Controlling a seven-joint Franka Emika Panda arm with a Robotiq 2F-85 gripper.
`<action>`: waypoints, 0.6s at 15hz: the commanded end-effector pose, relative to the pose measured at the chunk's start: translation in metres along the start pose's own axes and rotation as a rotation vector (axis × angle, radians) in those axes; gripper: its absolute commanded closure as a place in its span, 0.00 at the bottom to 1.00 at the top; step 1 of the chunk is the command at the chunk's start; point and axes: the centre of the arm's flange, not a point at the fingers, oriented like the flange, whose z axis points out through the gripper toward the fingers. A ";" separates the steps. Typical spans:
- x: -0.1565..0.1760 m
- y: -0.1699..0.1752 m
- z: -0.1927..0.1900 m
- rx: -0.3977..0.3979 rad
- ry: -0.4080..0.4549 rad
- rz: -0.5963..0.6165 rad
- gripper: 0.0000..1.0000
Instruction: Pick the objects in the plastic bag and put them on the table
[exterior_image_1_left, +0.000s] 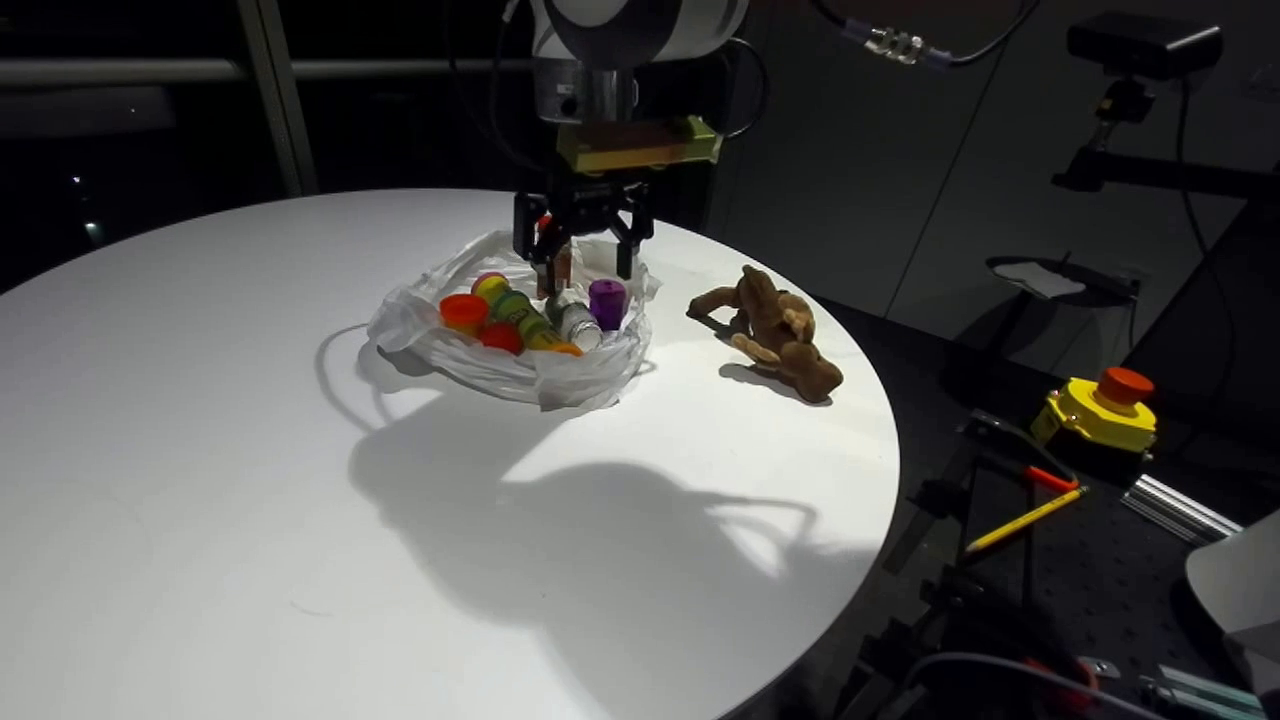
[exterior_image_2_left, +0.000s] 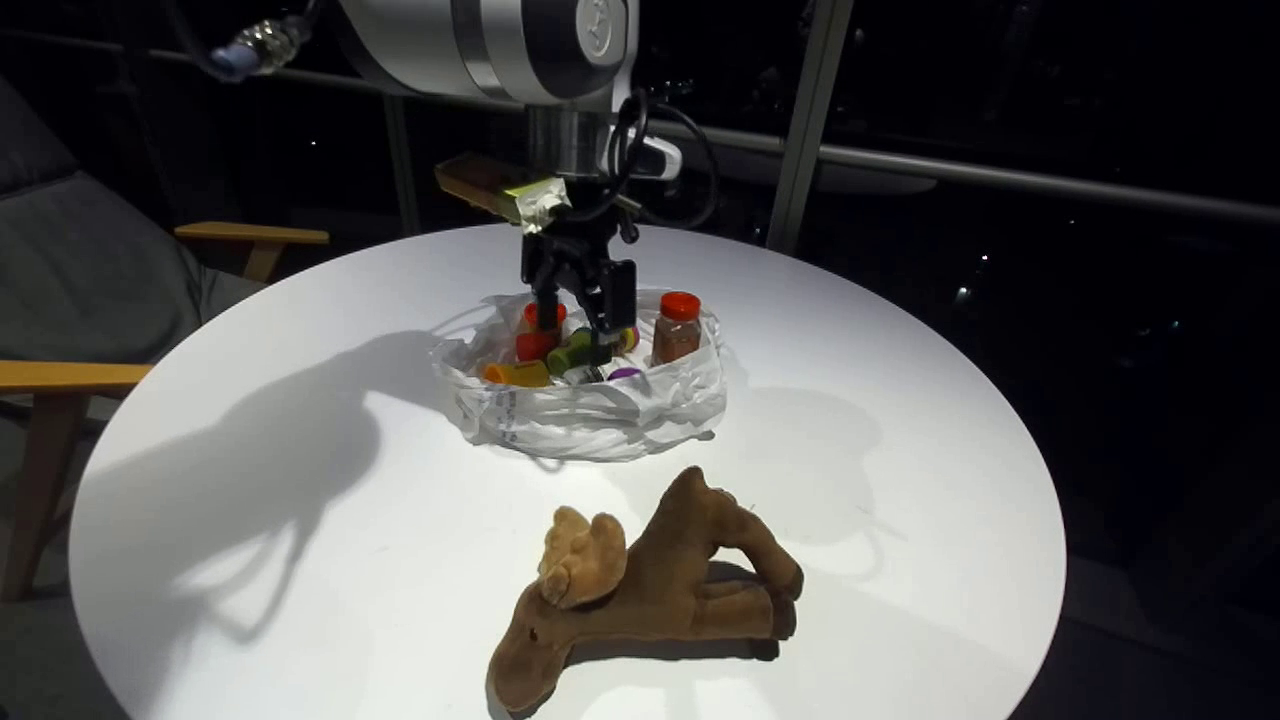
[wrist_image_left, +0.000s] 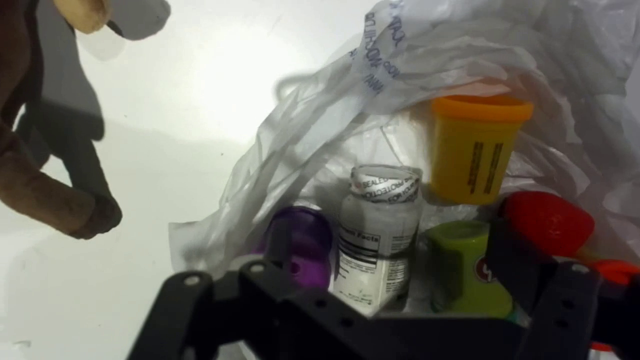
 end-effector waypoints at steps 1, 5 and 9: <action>0.022 0.013 0.004 -0.005 0.003 0.107 0.00; 0.031 0.040 0.003 0.031 -0.003 0.271 0.00; 0.042 0.049 0.012 0.083 -0.043 0.352 0.00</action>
